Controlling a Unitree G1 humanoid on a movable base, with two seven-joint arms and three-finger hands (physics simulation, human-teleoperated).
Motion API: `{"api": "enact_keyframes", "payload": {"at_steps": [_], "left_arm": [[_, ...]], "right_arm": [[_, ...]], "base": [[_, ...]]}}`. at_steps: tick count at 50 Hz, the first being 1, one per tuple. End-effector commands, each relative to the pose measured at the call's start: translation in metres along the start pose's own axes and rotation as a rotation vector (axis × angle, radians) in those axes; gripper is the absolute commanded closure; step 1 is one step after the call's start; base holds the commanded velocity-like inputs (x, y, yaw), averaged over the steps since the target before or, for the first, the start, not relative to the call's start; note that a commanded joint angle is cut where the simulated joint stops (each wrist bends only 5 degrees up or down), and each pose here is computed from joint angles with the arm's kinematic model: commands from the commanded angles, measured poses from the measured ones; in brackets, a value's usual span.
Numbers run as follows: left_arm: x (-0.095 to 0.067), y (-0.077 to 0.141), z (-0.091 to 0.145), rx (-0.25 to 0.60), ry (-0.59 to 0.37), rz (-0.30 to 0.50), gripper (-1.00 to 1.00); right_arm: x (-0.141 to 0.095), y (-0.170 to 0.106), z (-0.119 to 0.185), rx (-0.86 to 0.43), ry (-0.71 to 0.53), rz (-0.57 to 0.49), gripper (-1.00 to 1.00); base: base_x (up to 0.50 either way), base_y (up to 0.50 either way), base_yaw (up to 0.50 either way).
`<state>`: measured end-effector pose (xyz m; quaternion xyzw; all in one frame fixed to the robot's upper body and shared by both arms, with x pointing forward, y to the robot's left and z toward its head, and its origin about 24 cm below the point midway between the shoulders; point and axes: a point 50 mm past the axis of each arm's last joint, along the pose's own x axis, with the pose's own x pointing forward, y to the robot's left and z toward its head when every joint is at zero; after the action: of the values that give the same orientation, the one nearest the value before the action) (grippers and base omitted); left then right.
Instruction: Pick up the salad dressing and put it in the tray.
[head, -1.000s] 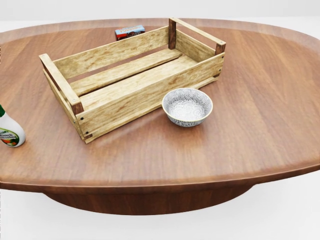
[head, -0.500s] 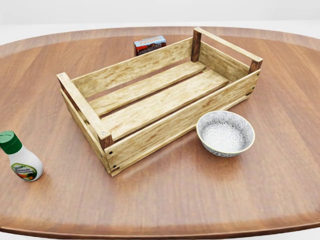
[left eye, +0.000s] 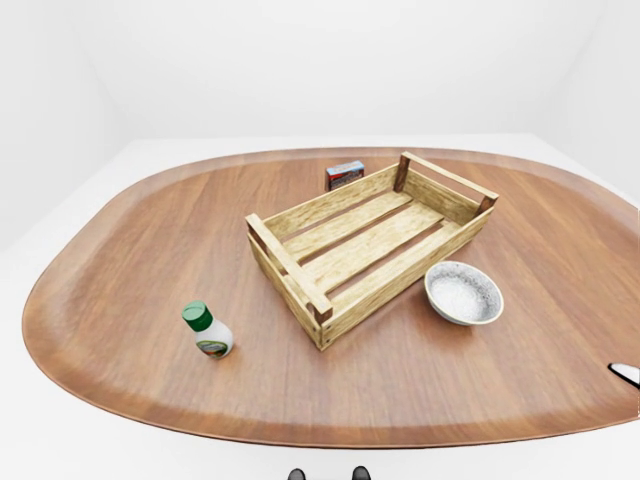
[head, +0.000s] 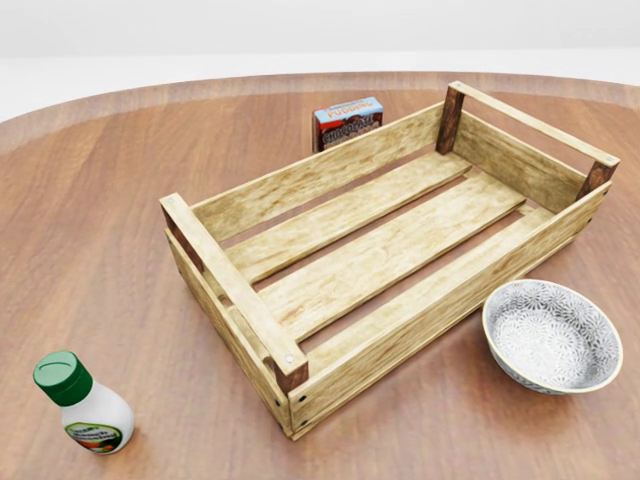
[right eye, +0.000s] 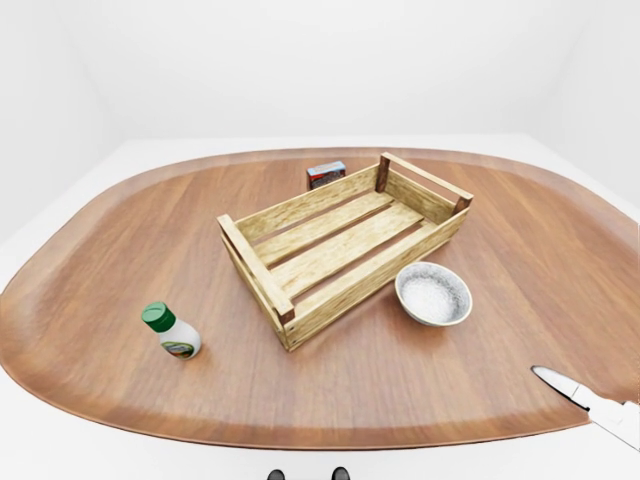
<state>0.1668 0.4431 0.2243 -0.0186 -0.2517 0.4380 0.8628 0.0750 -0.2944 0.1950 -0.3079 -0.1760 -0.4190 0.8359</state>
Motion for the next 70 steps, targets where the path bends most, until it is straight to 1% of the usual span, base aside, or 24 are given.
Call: {"api": "enact_keyframes", "payload": {"at_steps": [1,7,21,30,38,40,41,42,43,44,45,46,49,55,56,58,63,70], "left_arm": [[0.001,-0.001,-0.009,0.006,0.038,-0.006,-1.00],[0.001,-0.001,-0.013,0.007,0.053,-0.006,-1.00],[-0.001,0.000,-0.011,0.004,0.045,-0.008,-1.00],[-0.001,0.000,-0.008,0.001,0.034,-0.008,-1.00],[-0.002,0.000,-0.003,-0.004,0.012,-0.006,-1.00],[-0.002,-0.001,-0.003,-0.005,0.011,-0.007,-1.00],[-0.002,-0.001,-0.002,-0.006,0.007,-0.007,-1.00],[-0.002,-0.001,-0.002,-0.006,0.006,-0.007,-1.00],[-0.002,-0.001,-0.002,-0.006,0.006,-0.008,-1.00],[-0.002,-0.001,-0.002,-0.006,0.005,-0.007,-1.00],[-0.002,-0.001,-0.002,-0.006,0.005,-0.007,-1.00],[-0.002,-0.001,-0.002,-0.005,0.006,-0.007,-1.00],[-0.002,-0.001,-0.002,-0.005,0.008,-0.007,-1.00],[-0.002,-0.002,-0.001,-0.007,0.002,-0.008,-1.00],[-0.002,-0.002,0.000,-0.008,-0.001,-0.008,-1.00],[-0.002,-0.002,0.000,-0.008,-0.004,-0.008,-1.00],[-0.003,-0.003,0.001,-0.009,-0.007,-0.011,-1.00],[-0.003,-0.004,0.004,-0.011,-0.022,-0.012,-1.00]], "right_arm": [[0.003,0.003,0.000,-0.035,-0.005,0.005,-1.00],[0.004,0.003,0.000,-0.047,-0.004,0.006,-1.00],[0.005,0.005,-0.002,-0.055,0.001,0.011,-1.00],[0.005,0.002,-0.003,-0.036,0.000,0.004,-1.00],[0.006,0.006,-0.002,-0.019,-0.007,0.018,-1.00],[0.005,0.005,-0.002,0.003,-0.008,0.000,-1.00],[0.004,0.005,-0.008,0.046,0.018,0.014,-1.00],[0.004,0.008,-0.014,0.059,0.042,0.029,-1.00],[0.005,0.010,-0.018,0.066,0.059,0.017,-1.00],[0.005,0.009,-0.016,0.059,0.047,0.026,-1.00],[0.006,0.013,-0.015,0.015,0.044,0.060,-1.00],[0.005,0.014,-0.020,-0.064,0.075,0.036,-1.00],[0.005,0.014,-0.021,-0.013,0.078,0.023,-1.00],[0.006,0.012,-0.017,-0.010,0.056,0.030,-1.00],[0.006,0.010,-0.014,0.034,0.040,0.019,-1.00],[0.005,0.006,-0.013,0.075,0.032,0.003,-1.00],[0.004,0.000,-0.017,0.086,0.048,-0.006,-1.00],[0.002,-0.002,-0.020,0.096,0.062,-0.007,-1.00]], "base": [[0.41,0.33,0.00],[0.41,0.33,0.00],[0.42,0.31,0.00],[0.43,0.29,0.00],[0.43,0.29,0.00],[0.43,0.30,0.00],[0.00,0.00,0.00],[0.00,0.00,0.00],[0.00,0.00,0.00],[0.00,0.00,0.00],[0.00,0.00,0.00],[0.04,0.50,0.00],[0.04,0.50,0.00],[0.04,0.50,0.00],[0.13,0.40,0.00],[0.00,0.00,0.00],[0.00,0.00,0.00],[0.00,0.00,0.00]]}}
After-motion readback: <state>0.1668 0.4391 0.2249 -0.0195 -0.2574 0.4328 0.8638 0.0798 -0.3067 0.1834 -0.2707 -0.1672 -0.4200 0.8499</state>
